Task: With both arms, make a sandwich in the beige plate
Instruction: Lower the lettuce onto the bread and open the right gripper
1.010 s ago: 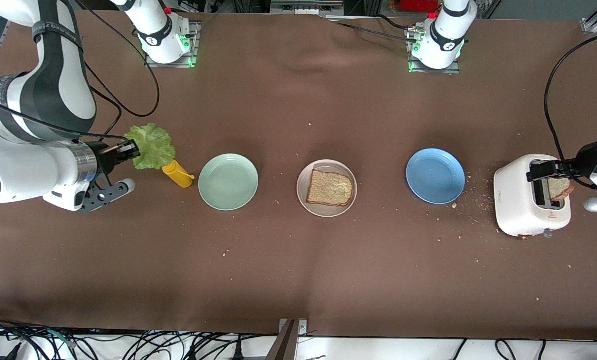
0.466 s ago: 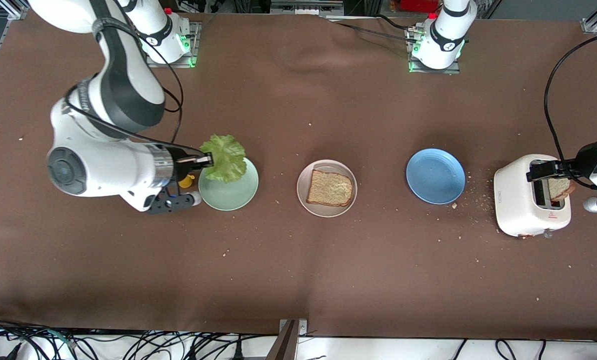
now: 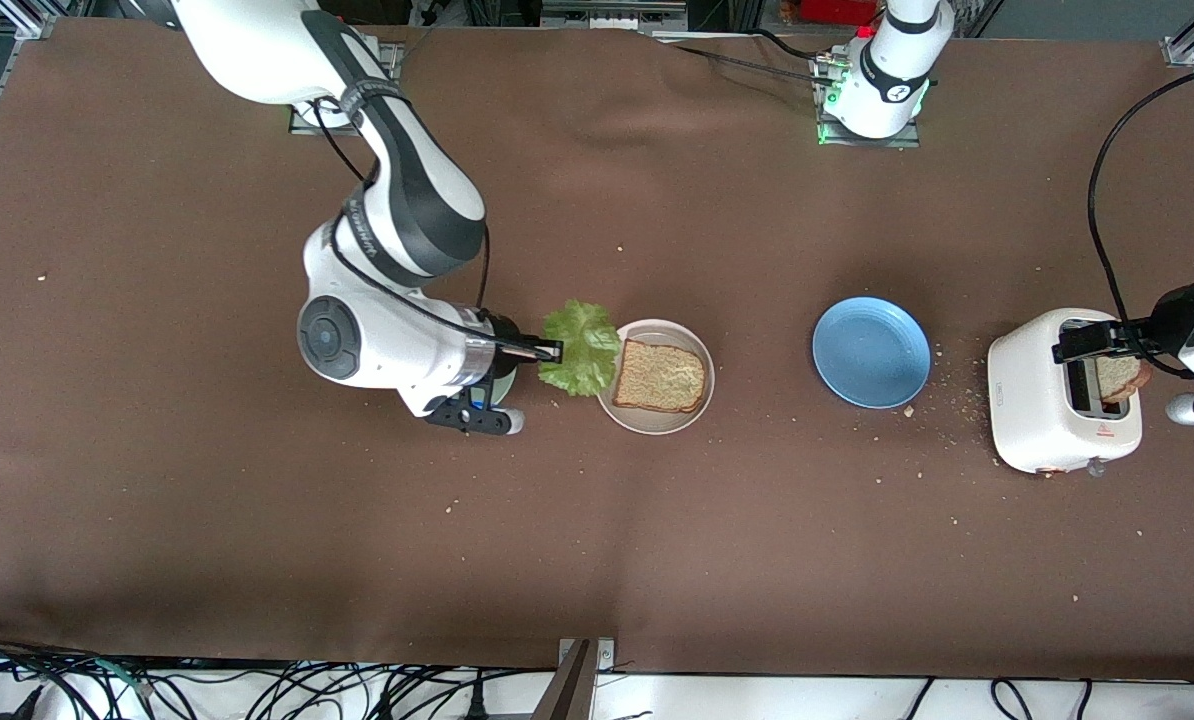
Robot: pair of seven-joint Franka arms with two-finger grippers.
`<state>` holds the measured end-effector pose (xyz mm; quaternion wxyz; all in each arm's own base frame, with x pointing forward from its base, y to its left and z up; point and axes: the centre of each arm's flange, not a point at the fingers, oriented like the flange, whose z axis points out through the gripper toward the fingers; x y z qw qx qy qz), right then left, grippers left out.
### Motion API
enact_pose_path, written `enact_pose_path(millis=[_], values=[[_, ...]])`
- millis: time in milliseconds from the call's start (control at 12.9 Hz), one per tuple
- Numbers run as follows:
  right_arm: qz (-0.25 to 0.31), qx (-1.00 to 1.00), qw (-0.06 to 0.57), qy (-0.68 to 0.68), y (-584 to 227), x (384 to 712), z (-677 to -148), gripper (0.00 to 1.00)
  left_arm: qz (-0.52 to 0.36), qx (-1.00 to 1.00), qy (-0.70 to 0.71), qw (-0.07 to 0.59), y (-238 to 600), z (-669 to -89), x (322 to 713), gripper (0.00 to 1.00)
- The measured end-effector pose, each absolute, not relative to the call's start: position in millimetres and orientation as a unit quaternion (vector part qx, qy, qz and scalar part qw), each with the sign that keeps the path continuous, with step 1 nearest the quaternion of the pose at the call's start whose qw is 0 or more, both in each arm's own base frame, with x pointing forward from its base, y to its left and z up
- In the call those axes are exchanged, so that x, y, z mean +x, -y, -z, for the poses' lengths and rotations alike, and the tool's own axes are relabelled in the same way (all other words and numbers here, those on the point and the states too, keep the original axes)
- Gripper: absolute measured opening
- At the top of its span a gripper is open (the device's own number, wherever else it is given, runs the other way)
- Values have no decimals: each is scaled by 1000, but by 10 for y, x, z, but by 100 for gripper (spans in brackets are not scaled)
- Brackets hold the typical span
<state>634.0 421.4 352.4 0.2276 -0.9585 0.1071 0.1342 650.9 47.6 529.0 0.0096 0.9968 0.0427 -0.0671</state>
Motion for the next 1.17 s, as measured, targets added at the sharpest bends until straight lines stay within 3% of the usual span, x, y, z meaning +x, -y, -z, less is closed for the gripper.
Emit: enact_pose_path(millis=[311,854,932,1165], values=[[-129,-934,267,-199,-4670,6184,-2767,4,68,997,-43,10,-476,-5285,6508,100],[-148,-916,283,-244,-4621,6216,-2286,4,68,997,-43,10,-476,-5284,6508,100],[-147,-917,282,-240,-4631,6203,-2216,11,68,997,-43,10,-476,-5284,6508,100],[-133,-928,280,-208,-4680,6182,-2217,44,68,997,-43,10,-475,-5284,6508,100]])
